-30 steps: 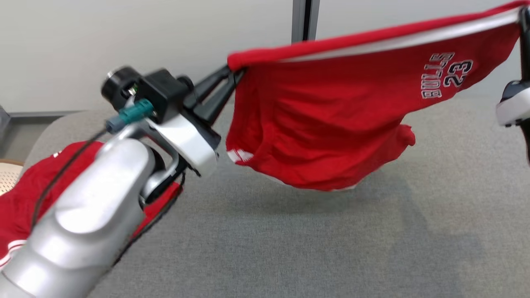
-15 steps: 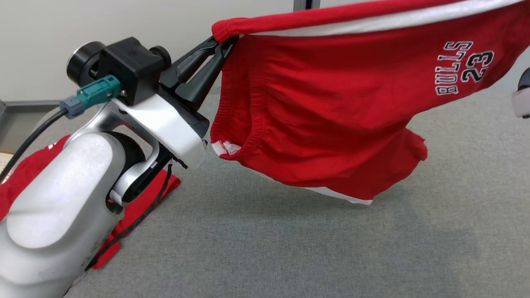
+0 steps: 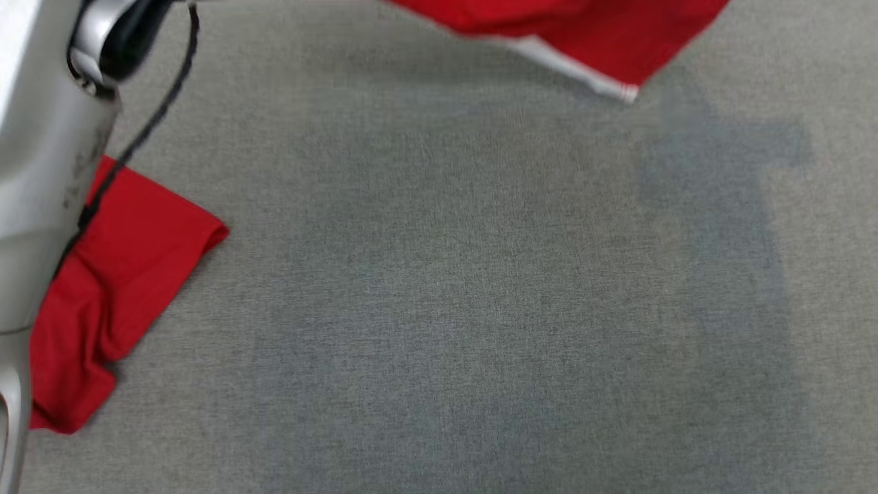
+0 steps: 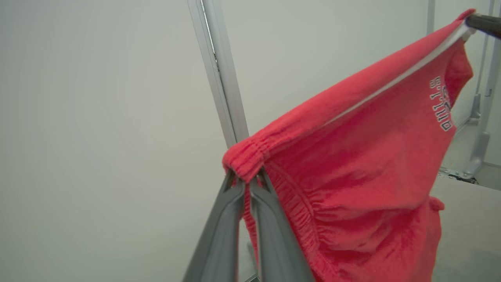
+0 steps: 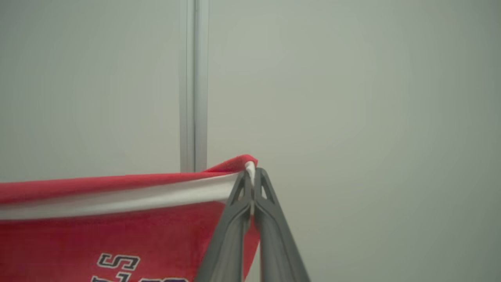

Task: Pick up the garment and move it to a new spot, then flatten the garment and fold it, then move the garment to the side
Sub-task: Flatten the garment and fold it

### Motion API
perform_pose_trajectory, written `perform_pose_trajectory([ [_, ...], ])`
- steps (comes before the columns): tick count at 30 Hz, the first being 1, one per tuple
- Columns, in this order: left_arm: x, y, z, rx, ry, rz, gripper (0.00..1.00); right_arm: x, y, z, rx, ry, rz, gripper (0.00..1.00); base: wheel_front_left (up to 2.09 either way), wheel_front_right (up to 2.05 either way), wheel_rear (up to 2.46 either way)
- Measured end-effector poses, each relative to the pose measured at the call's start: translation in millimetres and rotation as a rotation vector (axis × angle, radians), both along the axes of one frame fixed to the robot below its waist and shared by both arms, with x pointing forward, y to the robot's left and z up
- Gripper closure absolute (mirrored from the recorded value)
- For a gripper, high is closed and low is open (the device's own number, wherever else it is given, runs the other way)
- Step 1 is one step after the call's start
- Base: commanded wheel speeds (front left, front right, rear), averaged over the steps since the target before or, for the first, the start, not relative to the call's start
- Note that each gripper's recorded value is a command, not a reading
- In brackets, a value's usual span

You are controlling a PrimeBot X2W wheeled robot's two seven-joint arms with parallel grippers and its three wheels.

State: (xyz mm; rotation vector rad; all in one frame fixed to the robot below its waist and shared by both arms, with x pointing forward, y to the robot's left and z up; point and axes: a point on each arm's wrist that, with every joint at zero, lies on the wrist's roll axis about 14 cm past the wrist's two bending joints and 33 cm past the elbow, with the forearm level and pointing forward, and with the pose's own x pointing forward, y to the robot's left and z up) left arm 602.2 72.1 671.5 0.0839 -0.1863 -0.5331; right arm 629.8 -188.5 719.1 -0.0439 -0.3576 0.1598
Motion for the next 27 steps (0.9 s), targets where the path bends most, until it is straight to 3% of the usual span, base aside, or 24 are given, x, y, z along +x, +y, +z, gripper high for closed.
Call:
perform_pose_trajectory([
  [5, 51, -2, 5, -0.064, -0.116, 0.041, 1.00, 41, -4, -11, 0.002, -0.070, -0.031, 1.00, 0.00, 0.00, 0.00],
  [11, 73, -15, -63, -0.032, -0.044, 0.030, 1.00, 65, 13, -104, -0.005, 0.086, -0.001, 1.00, 0.00, 0.00, 0.00],
  [20, 17, -25, -194, 0.196, 0.186, -0.048, 1.00, 17, 22, -247, 0.063, 0.460, 0.016, 1.00, 0.00, 0.00, 0.00],
  [24, -16, -22, -222, 0.289, 0.233, -0.078, 1.00, -11, 13, -273, 0.117, 0.572, -0.009, 1.00, 0.00, 0.00, 0.00],
  [27, -43, -23, -234, 0.324, 0.258, -0.103, 1.00, -34, 3, -285, 0.079, 0.637, -0.017, 1.00, 0.00, 0.00, 0.00],
])
